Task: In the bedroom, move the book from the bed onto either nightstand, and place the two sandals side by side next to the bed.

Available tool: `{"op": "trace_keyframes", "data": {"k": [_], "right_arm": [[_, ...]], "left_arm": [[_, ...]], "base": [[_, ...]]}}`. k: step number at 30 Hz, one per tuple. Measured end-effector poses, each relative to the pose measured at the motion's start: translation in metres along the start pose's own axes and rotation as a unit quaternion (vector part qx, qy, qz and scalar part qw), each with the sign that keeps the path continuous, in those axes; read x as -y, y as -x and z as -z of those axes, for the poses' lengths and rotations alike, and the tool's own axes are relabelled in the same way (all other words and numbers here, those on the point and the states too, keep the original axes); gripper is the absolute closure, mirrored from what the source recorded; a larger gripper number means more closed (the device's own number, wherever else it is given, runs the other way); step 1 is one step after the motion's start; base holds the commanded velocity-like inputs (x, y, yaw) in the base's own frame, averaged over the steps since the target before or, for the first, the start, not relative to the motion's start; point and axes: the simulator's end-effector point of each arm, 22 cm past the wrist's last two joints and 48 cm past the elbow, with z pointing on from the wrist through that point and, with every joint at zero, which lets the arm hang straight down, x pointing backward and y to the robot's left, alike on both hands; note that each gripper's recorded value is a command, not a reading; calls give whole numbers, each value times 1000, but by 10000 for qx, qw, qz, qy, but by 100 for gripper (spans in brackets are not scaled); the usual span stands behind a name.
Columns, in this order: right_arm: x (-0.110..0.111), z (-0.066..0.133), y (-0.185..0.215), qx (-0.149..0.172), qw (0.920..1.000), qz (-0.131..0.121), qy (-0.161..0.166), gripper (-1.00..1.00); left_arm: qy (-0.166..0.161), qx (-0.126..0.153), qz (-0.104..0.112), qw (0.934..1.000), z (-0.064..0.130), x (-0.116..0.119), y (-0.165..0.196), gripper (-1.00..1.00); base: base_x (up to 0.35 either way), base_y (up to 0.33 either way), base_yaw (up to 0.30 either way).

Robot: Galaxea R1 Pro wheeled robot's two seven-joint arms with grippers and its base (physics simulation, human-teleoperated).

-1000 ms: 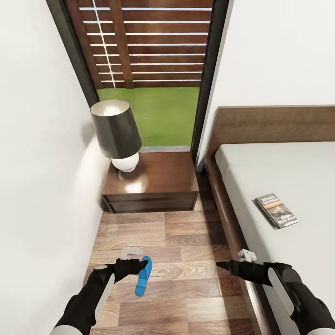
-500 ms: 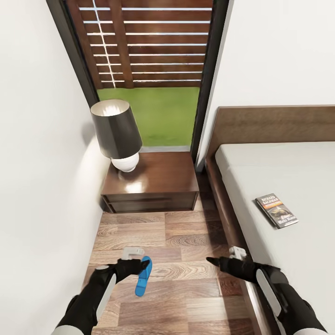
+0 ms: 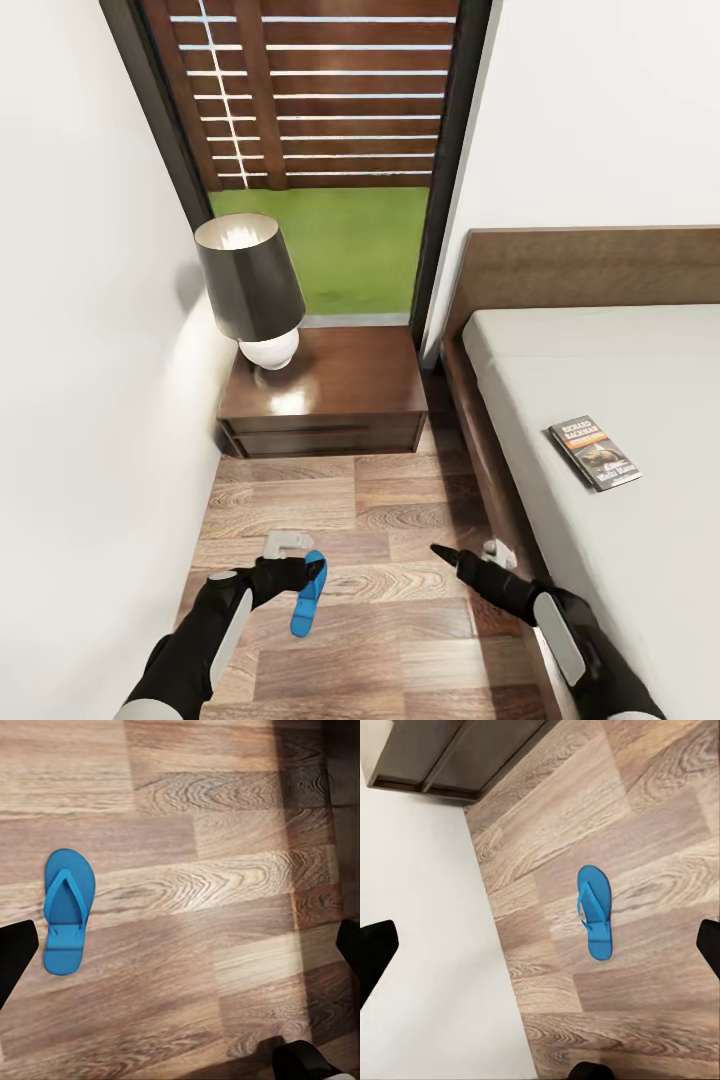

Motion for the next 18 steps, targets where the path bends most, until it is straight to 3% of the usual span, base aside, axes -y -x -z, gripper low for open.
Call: {"op": "trace_keyframes", "data": {"k": [3, 6, 13, 18], "right_arm": [[6, -5, -17, -22, 9983, -571, 80, -100], [0, -10, -20, 54, 9973, -711, 171, -100], [-4, -14, -12, 352, 9966, -705, 229, -100], [-19, -21, -7, 661, 9944, -740, 372, -100]], "left_arm": [[-37, 5, 15, 10000, -1, 5, 0, -100], [-44, 7, 19, 10000, -1, 6, 0, -100], [-62, 0, 33, 10000, -2, 9, 0, -100], [-127, 11, 66, 9999, -3, 18, 0, -100]], "base": [[0, 0, 0], [0, 0, 0], [0, 0, 0], [0, 0, 0]]}}
